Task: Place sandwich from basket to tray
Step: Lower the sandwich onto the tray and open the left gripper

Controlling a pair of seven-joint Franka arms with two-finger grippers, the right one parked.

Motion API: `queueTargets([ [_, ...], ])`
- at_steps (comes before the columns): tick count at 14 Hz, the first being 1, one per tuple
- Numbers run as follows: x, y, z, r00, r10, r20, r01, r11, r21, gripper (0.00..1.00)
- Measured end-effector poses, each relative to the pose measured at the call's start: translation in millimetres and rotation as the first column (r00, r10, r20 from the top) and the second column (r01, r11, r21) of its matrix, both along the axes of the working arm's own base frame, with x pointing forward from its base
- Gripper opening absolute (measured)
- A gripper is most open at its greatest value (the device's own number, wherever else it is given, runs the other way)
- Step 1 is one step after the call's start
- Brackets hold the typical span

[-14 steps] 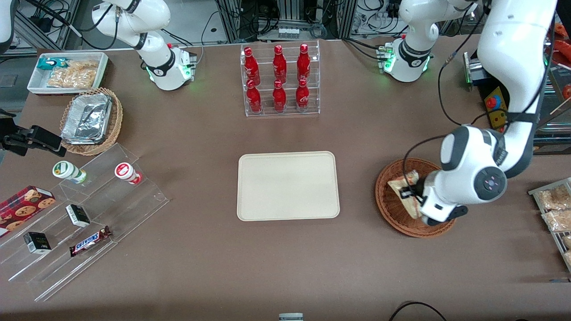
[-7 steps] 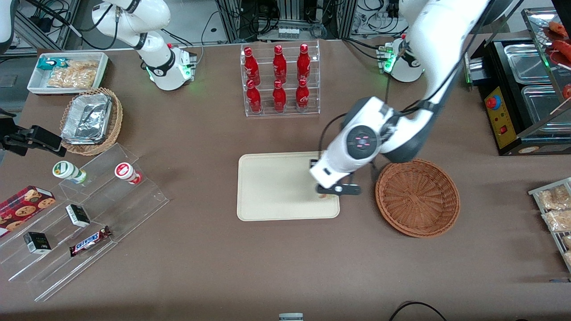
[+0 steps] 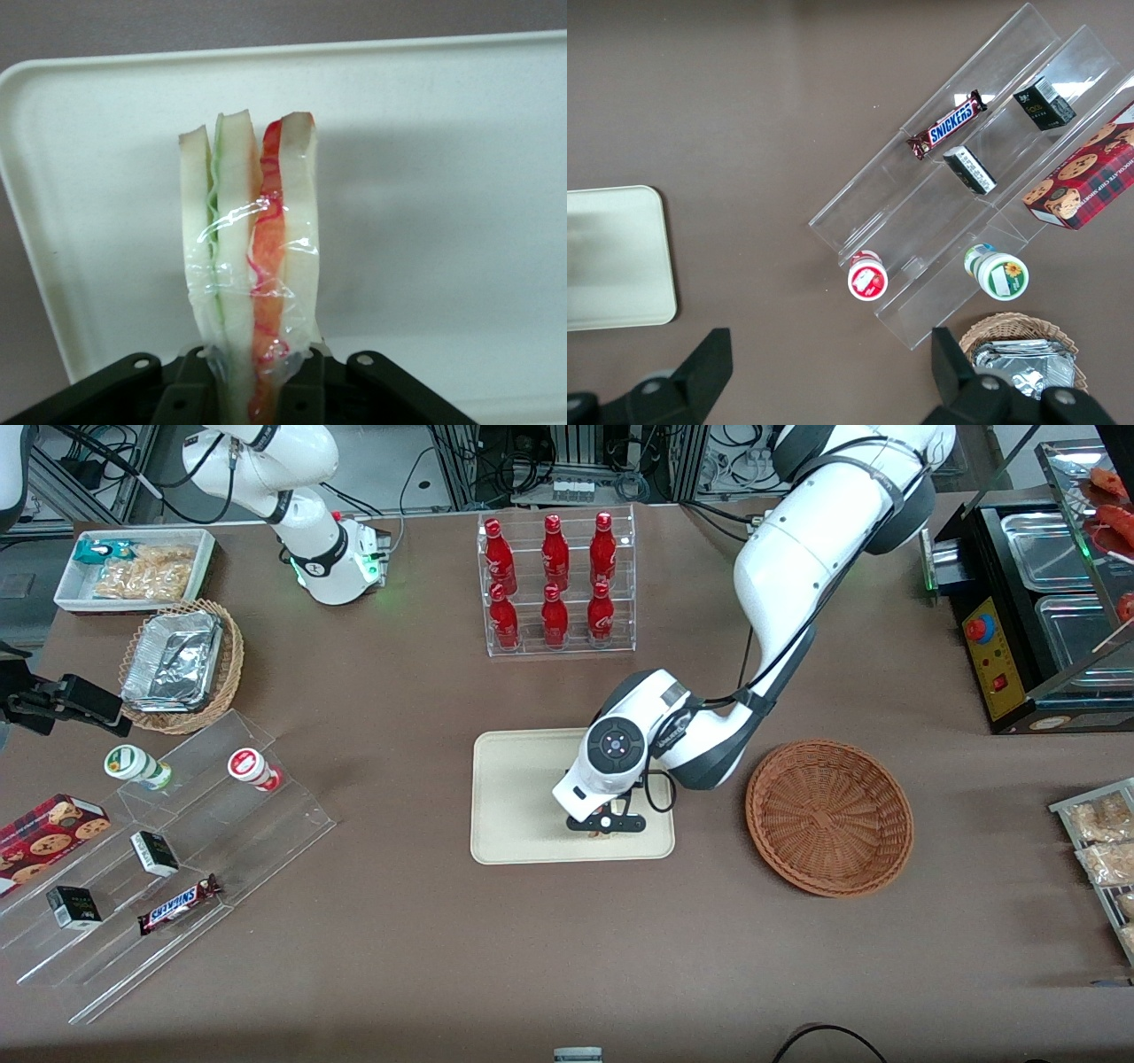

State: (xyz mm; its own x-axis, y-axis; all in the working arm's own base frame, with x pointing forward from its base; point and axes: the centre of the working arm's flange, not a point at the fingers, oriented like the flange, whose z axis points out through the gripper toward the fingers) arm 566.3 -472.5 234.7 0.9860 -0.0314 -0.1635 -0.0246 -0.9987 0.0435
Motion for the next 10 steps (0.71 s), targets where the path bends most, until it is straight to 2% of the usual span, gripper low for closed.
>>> queueTargets([
  [1, 1.3, -3.3, -0.8, 1.000, 0.006, 0.003, -0.006, 1.000, -0.003, 0.22],
  [2, 2.3, -6.0, -0.2, 1.000, 0.006, 0.009, -0.005, 1.000, -0.005, 0.26],
  [4, 5.1, -6.8, 1.2, 0.999, -0.002, 0.045, 0.002, 1.000, 0.020, 0.45],
  [6, 9.6, -5.5, 5.4, 0.996, 0.050, 0.080, -0.054, 0.998, 0.045, 0.65],
  [9, 17.3, -6.2, 21.4, 0.989, 0.103, 0.110, -0.107, 0.994, 0.034, 0.94],
  [10, 19.4, -6.2, 30.3, 0.987, 0.107, 0.123, -0.111, 0.993, 0.030, 1.00],
])
